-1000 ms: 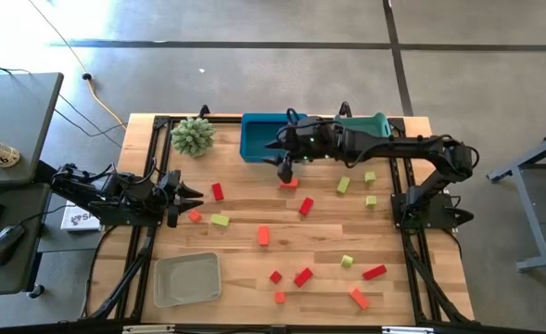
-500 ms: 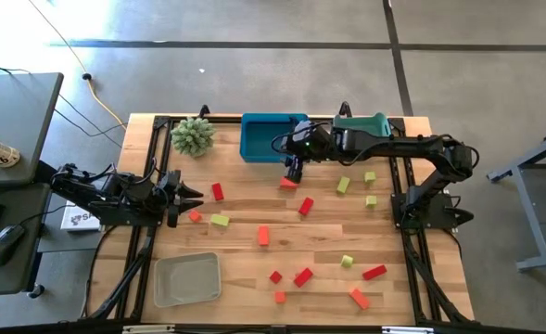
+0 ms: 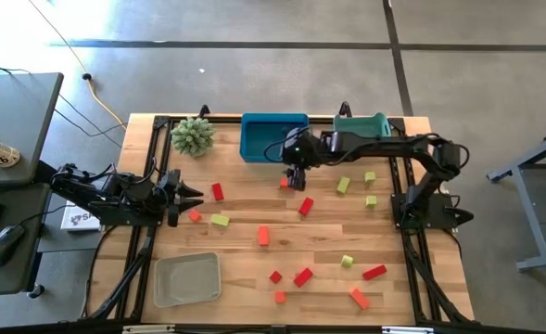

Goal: Sort & place blocks by color
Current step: Put the orange block into the green bin

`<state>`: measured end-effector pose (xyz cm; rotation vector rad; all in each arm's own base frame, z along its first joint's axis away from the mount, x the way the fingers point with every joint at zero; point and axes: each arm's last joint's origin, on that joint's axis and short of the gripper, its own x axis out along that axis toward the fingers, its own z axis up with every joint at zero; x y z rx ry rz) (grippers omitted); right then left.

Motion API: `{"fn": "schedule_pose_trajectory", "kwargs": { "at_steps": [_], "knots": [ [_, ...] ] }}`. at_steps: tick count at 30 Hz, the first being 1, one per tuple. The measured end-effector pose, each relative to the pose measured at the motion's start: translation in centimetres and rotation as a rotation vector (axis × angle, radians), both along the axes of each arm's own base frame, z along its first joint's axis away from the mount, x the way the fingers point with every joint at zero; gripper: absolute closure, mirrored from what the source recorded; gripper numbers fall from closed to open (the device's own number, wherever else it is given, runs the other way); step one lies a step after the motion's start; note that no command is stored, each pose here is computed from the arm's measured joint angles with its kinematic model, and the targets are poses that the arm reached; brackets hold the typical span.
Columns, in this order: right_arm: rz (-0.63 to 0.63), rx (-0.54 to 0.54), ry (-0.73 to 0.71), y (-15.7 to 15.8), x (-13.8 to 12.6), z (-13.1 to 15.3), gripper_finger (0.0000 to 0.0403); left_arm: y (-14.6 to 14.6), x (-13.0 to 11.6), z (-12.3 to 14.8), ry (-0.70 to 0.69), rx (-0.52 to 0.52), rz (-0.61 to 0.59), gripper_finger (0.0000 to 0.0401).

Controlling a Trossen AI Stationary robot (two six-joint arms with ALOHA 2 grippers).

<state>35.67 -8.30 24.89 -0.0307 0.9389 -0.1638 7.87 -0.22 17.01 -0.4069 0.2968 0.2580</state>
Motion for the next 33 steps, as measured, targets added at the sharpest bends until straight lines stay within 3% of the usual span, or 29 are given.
{"fn": "schedule_pose_trajectory", "kwargs": {
  "at_steps": [18, 33],
  "knots": [
    [0.024, 0.095, 0.179, -0.3, 2.0, -6.8, 0.0182, 0.0, 0.0, 0.0, 0.001, 0.002, 0.004, 0.0277],
    [-0.072, 0.171, 0.289, -0.4, 2.4, -10.7, 0.0187, 0.0, 0.0, 0.0, 0.002, 0.003, 0.003, 0.0277]
  ]
}}
